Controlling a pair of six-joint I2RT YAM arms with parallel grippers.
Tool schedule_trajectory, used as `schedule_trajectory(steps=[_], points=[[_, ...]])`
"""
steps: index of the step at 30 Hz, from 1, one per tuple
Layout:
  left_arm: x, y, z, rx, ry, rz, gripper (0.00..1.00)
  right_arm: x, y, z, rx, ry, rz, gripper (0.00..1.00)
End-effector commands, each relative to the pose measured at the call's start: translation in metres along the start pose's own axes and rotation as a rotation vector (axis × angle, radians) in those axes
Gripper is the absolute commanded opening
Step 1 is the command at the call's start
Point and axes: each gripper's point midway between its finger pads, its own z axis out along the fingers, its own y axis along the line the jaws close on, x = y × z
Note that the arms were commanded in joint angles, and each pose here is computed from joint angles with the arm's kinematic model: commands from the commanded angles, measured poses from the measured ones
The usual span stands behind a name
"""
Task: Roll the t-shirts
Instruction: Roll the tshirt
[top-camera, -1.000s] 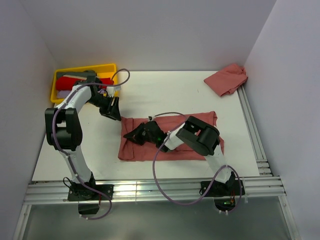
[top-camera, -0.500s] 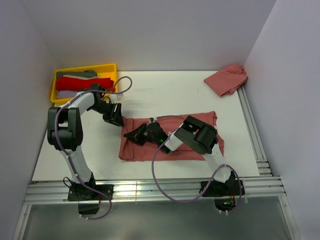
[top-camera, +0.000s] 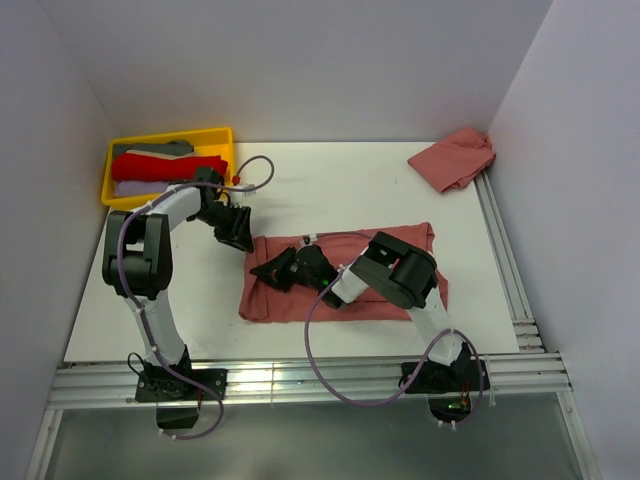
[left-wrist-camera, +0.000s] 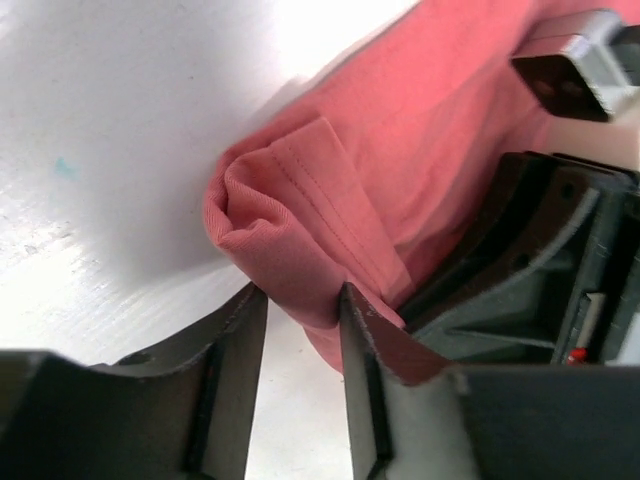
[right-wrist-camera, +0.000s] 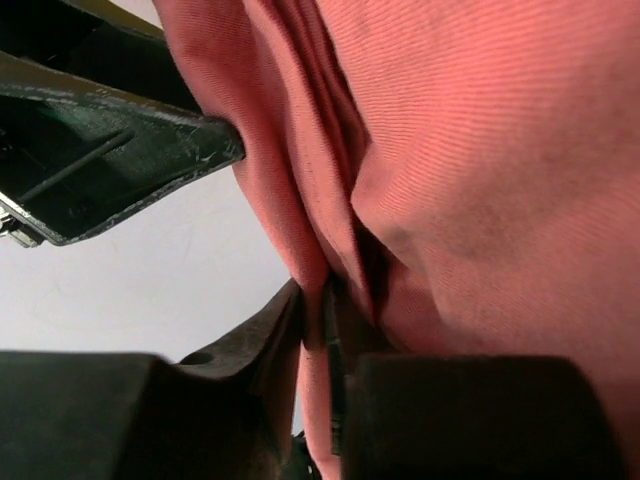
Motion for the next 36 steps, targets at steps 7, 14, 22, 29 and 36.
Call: schedule_trajectory(steps=[7, 14, 22, 29, 36], points=[[-0.010, 0.005, 0.009, -0.155, 0.000, 0.052, 0.33, -0.016, -0.001, -0.011, 0.139, -0.085, -0.060, 0.34], [-0.009, 0.006, 0.012, -0.206, 0.010, 0.074, 0.33, -0.022, 0.012, -0.024, 0.242, -0.161, -0.209, 0.41], [-0.008, 0.004, 0.017, -0.229, 0.027, 0.087, 0.32, -0.014, 0.038, -0.034, 0.347, -0.232, -0.386, 0.39], [-0.009, 0.004, 0.016, -0.234, 0.029, 0.091, 0.32, 0.023, 0.075, -0.019, 0.300, -0.156, -0.475, 0.38], [-0.009, 0.002, 0.018, -0.232, 0.035, 0.090, 0.32, 0.052, 0.070, 0.007, 0.301, -0.032, -0.509, 0.38]])
